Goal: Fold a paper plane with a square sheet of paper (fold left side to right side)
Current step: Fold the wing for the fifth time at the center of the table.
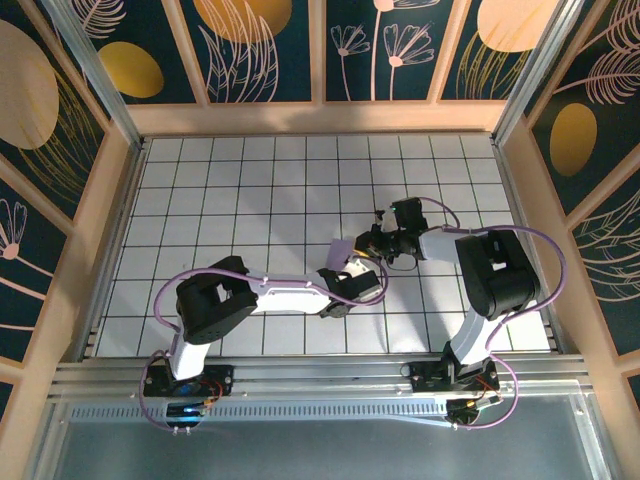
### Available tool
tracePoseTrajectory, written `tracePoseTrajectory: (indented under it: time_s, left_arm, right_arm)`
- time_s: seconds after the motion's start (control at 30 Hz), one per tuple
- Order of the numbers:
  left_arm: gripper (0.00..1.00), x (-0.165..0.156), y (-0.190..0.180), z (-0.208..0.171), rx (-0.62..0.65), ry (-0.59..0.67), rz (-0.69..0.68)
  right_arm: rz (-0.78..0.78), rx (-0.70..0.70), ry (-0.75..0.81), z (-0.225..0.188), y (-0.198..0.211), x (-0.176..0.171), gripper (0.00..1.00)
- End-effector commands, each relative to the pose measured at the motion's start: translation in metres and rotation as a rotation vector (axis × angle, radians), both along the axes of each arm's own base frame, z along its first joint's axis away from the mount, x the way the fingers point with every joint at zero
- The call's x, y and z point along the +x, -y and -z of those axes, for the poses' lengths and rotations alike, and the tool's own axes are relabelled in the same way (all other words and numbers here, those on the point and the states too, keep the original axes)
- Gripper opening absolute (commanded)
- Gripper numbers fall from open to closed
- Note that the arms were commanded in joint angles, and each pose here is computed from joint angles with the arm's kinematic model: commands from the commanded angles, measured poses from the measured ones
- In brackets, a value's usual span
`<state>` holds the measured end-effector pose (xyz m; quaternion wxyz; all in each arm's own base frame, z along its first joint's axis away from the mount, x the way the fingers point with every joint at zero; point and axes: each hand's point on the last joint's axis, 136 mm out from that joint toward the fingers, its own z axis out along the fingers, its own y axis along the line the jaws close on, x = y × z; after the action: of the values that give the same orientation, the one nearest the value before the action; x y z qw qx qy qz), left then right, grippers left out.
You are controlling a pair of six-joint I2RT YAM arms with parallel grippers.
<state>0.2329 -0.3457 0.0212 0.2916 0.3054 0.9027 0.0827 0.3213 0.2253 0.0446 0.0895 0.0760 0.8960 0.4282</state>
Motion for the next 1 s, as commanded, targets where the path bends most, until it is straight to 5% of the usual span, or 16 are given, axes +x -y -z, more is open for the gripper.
tracePoseTrajectory:
  time_s: [0.0,0.2,0.4,0.97]
  left_arm:
    - [0.03,0.005,0.008,-0.021,-0.058,-0.007,0.012]
    - [0.0,0.004,0.018,-0.026,-0.14,-0.128,0.055]
    - [0.0,-0.001,0.032,-0.022,-0.277,-0.337,0.094]
    - [0.0,0.024,0.048,-0.019,-0.766,-0.726,-0.063]
  right_arm:
    - [0.06,-0.048,0.042,-0.011,0.018,0.015,0.19]
    - [0.161,-0.151,0.096,-0.02,0.069,0.018,0.39]
    - [0.221,-0.192,0.147,-0.027,0.11,0.004,0.44]
    - [0.15,-0.022,0.187,-0.016,0.081,-0.036,0.43]
